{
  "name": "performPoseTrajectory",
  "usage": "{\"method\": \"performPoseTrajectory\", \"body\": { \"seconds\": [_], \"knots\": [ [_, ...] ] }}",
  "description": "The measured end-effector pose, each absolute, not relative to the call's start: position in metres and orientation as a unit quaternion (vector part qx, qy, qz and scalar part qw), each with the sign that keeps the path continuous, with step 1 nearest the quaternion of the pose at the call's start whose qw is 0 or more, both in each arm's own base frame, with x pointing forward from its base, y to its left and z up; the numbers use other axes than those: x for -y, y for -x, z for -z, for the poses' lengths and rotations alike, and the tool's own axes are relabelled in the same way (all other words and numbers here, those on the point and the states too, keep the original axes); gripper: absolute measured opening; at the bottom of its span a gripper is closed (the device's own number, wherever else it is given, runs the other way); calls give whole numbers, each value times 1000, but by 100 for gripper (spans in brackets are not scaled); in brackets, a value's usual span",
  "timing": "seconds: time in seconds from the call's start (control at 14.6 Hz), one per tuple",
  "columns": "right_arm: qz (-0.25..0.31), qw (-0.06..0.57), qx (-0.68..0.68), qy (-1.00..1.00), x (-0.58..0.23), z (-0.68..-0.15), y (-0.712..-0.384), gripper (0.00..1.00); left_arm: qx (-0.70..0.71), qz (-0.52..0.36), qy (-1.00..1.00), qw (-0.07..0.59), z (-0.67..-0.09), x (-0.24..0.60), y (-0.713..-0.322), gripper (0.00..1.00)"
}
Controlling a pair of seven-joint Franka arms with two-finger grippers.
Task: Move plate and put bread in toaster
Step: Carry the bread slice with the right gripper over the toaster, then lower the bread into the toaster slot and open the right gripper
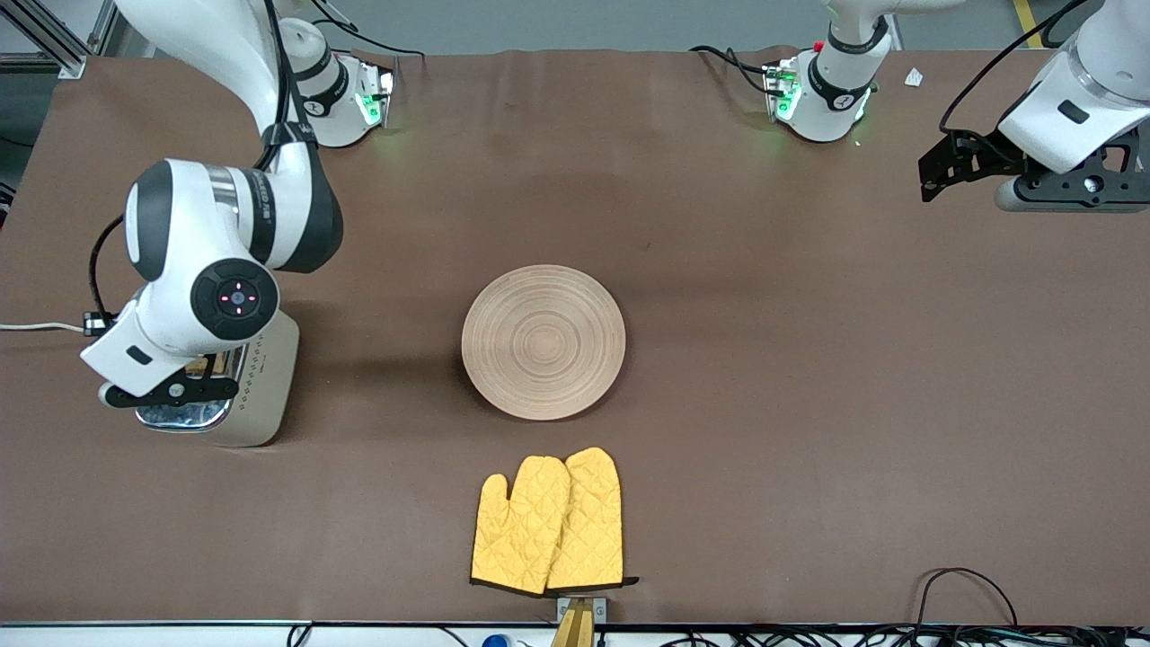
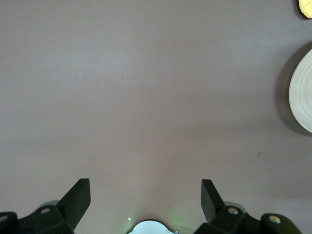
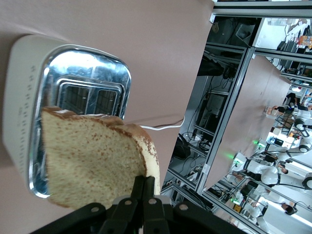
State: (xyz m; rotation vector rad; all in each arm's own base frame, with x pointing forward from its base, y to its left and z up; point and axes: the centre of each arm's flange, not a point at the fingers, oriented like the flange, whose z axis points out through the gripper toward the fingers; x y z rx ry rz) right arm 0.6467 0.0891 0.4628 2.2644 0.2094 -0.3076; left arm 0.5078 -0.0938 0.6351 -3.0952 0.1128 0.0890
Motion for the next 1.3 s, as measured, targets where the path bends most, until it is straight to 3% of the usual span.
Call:
{"method": "performPoseTrajectory", "body": {
  "seconds": [0.55, 1.09, 1.3],
  "knots": [
    [128, 406, -59, -903, -62, -430, -647, 2, -16, -24, 999, 17, -637, 71, -527, 100],
    [110, 334, 10, -936, -70, -397, -650, 2, -15, -25, 999, 17, -636, 70, -528, 100],
    [114, 293, 51, -948, -55, -393, -651, 11, -14, -26, 999, 17, -635, 68, -529, 100]
  ]
}}
